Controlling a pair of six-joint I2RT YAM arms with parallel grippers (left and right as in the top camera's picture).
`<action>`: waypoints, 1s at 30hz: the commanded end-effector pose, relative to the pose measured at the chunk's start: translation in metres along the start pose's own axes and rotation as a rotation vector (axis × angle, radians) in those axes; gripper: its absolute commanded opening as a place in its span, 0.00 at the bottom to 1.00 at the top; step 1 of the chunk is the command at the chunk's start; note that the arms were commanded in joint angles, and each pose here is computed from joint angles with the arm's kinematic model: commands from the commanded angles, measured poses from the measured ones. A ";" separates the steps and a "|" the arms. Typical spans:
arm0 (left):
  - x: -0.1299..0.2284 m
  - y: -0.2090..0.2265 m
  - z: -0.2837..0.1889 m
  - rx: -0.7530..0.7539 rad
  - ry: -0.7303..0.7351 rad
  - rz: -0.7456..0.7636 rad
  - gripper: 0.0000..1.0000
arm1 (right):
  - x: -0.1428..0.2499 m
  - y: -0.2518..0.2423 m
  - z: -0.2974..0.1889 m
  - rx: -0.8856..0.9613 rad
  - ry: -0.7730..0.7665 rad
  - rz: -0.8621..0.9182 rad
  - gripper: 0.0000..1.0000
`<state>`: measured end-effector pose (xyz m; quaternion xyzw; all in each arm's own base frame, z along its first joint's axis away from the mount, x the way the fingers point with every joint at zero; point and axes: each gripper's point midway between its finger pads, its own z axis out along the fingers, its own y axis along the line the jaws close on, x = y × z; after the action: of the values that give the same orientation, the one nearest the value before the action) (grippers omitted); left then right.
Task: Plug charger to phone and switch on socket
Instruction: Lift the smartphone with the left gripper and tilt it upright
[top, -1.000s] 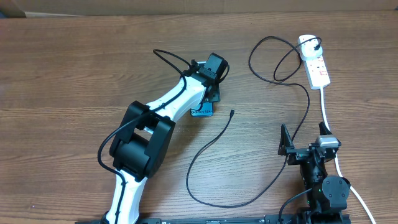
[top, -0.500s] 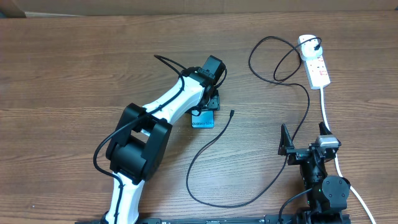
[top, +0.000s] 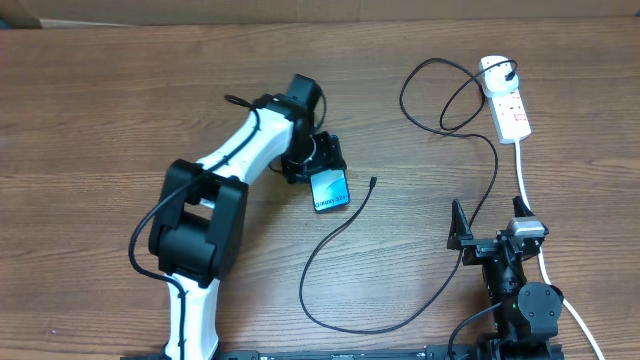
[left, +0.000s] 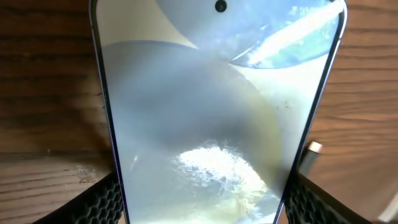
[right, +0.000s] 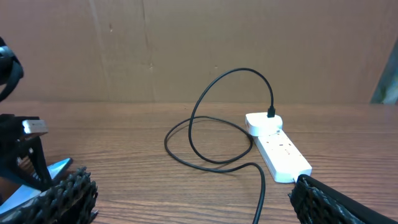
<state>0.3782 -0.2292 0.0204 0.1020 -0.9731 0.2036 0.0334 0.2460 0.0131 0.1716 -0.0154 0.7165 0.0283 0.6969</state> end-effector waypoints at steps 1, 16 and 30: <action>0.008 -0.023 -0.023 0.181 0.075 -0.021 0.66 | 0.002 0.000 0.000 -0.001 -0.003 0.002 1.00; 0.023 -0.064 -0.075 0.620 0.335 -0.136 0.68 | 0.002 0.000 0.000 -0.001 -0.003 0.002 1.00; 0.017 -0.081 -0.140 0.898 0.629 -0.390 0.70 | 0.002 0.000 0.000 -0.001 -0.003 0.002 1.00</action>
<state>0.3840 -0.2548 0.1411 0.2153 -0.7499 0.5658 0.2669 0.2460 0.0131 0.1716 -0.0154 0.7165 0.0283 0.6969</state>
